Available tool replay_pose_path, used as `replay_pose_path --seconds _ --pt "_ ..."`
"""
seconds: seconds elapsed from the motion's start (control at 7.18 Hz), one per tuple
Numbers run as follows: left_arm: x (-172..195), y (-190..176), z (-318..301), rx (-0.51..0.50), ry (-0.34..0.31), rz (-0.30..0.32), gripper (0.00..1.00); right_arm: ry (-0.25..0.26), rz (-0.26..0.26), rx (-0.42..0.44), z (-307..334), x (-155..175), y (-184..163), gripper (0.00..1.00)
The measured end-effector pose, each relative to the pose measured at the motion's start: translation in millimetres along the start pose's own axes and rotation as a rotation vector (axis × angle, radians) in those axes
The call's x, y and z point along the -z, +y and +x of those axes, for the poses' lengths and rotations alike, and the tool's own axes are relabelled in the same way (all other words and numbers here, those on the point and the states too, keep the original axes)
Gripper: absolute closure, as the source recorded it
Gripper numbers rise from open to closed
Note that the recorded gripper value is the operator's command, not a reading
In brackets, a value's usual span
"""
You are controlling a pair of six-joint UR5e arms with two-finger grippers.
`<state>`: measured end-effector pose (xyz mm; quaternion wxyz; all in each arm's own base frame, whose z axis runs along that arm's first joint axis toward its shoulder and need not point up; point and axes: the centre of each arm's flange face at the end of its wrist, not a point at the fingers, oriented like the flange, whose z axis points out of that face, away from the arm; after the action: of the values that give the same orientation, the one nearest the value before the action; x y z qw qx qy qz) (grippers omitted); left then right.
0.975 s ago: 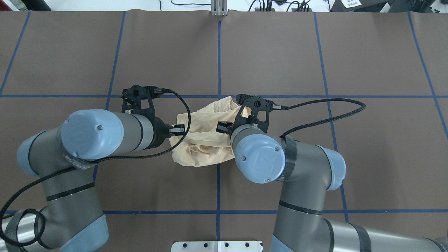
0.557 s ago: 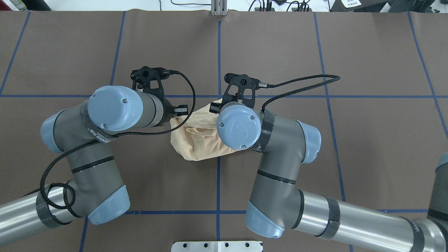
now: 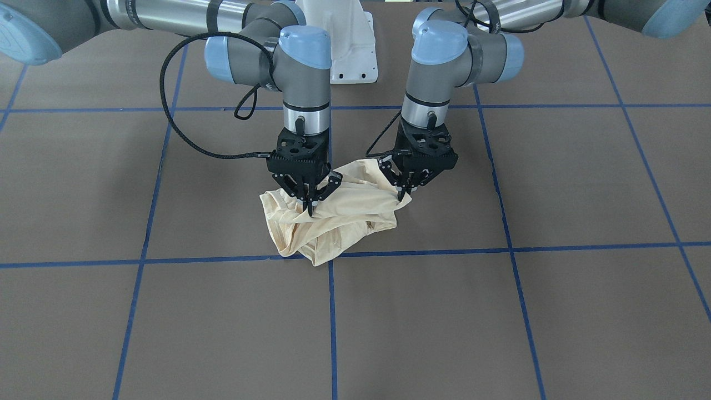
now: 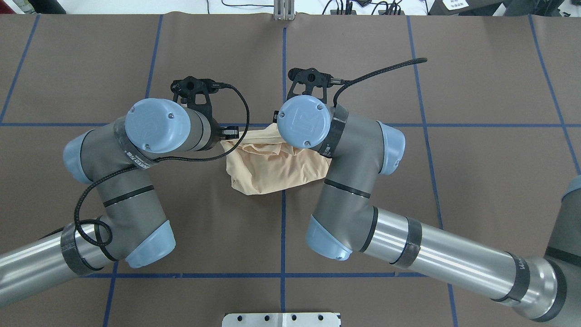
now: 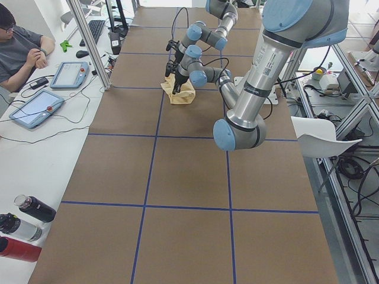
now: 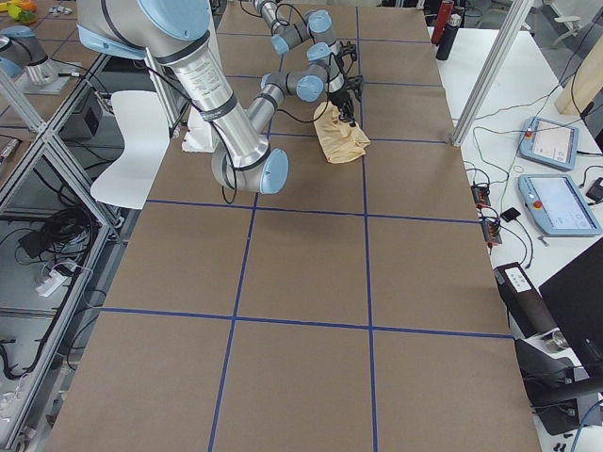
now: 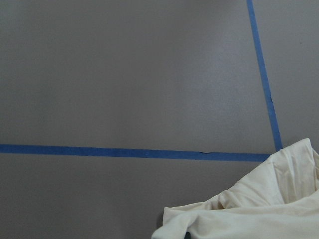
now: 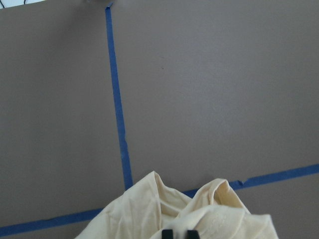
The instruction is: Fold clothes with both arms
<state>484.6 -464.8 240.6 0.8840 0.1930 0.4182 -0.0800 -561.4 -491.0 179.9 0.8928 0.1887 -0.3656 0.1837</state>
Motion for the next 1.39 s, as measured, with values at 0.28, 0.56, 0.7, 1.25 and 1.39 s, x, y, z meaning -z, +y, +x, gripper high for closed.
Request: replay_pose_path --seconds 0.28,0.56,0.7,1.25,1.39 --pt "11 -17 -11 -0.075 0.017 -0.009 0.0 -0.028 -0.076 0.055 13 -11 -48 0.0" --pt "27 -33 -31 -0.18 0.043 -0.035 0.0 -0.082 -0.136 0.09 7 5 -66 0.0" --pt "30 -37 -44 -0.223 0.047 -0.044 0.0 -0.102 -0.135 0.104 -6 14 -50 0.5" --pt "31 -40 -64 -0.26 0.05 -0.045 0.0 -0.081 -0.123 0.157 -41 24 55 0.93" --pt "31 -40 -64 -0.26 0.05 -0.045 0.0 -0.068 -0.133 0.164 -42 28 64 0.92"
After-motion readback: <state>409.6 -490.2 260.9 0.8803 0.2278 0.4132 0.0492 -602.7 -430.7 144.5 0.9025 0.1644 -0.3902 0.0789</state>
